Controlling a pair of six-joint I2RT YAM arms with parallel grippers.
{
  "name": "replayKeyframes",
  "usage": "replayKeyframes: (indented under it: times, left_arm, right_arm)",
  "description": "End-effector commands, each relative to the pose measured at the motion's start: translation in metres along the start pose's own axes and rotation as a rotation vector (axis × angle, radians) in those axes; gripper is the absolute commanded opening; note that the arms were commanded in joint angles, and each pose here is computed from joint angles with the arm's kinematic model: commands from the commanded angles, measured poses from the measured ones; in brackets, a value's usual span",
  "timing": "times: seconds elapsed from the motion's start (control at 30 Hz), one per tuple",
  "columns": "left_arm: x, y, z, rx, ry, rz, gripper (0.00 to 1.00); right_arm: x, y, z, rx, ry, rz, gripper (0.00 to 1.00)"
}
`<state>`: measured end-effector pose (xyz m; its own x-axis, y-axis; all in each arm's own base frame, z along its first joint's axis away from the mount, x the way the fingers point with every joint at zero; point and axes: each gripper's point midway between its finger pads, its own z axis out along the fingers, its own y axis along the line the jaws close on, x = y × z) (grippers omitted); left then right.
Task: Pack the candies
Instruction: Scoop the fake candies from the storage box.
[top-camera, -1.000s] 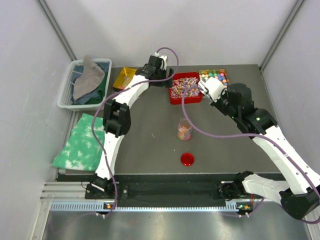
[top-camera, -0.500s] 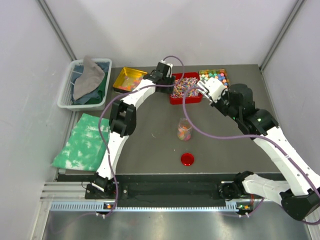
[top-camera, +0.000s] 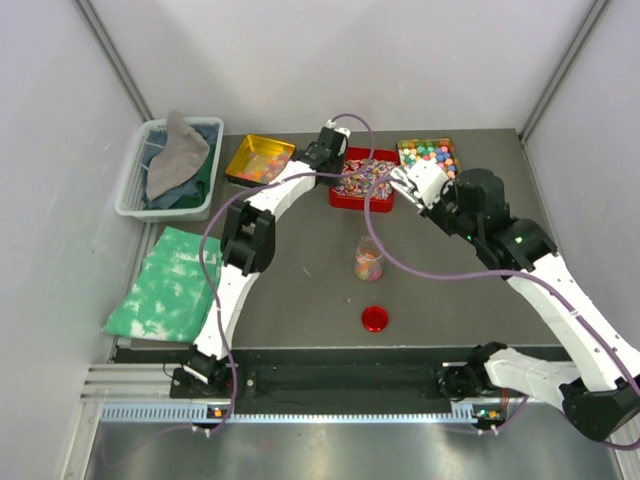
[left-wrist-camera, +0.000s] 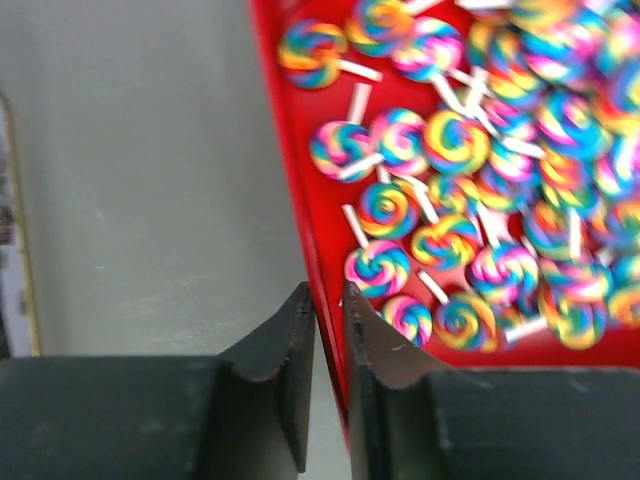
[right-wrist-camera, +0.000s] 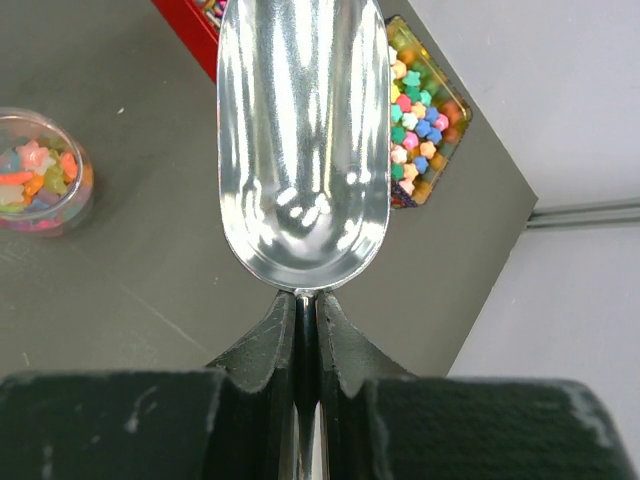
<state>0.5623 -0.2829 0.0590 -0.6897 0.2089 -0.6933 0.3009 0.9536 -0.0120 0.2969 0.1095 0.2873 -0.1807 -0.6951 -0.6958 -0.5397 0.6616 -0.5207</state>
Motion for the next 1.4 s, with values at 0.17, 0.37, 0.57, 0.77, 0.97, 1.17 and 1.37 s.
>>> replayKeyframes:
  times: [0.17,0.37,0.57,0.77,0.97,1.17,1.37]
  left_arm:
    - [-0.040,0.038,-0.046,-0.104,-0.117,0.144,0.09]
    - [-0.041,0.057,-0.059,-0.148,-0.139,0.241,0.04]
    - [-0.058,0.068,-0.066,-0.158,-0.183,0.271,0.00]
    - [-0.080,0.059,-0.081,-0.103,-0.241,0.383,0.00]
    - [-0.083,0.053,-0.091,-0.045,-0.235,0.503,0.00]
    - [-0.081,0.043,-0.102,0.028,-0.240,0.563,0.00]
    - [-0.089,0.031,-0.121,0.147,-0.289,0.595,0.00]
  right_arm:
    - [-0.007,0.007,0.012,-0.058,0.013,-0.089,0.00]
    - [-0.009,0.006,0.027,-0.039,0.058,-0.223,0.00]
    - [-0.019,-0.001,0.052,-0.007,0.098,-0.350,0.00]
    - [-0.038,-0.012,0.070,0.033,0.137,-0.487,0.00]
    - [-0.049,-0.011,0.082,0.047,0.166,-0.645,0.00]
    - [-0.052,-0.011,0.094,0.036,0.204,-0.743,0.00]
    - [-0.046,-0.006,0.113,0.018,0.245,-0.814,0.00]
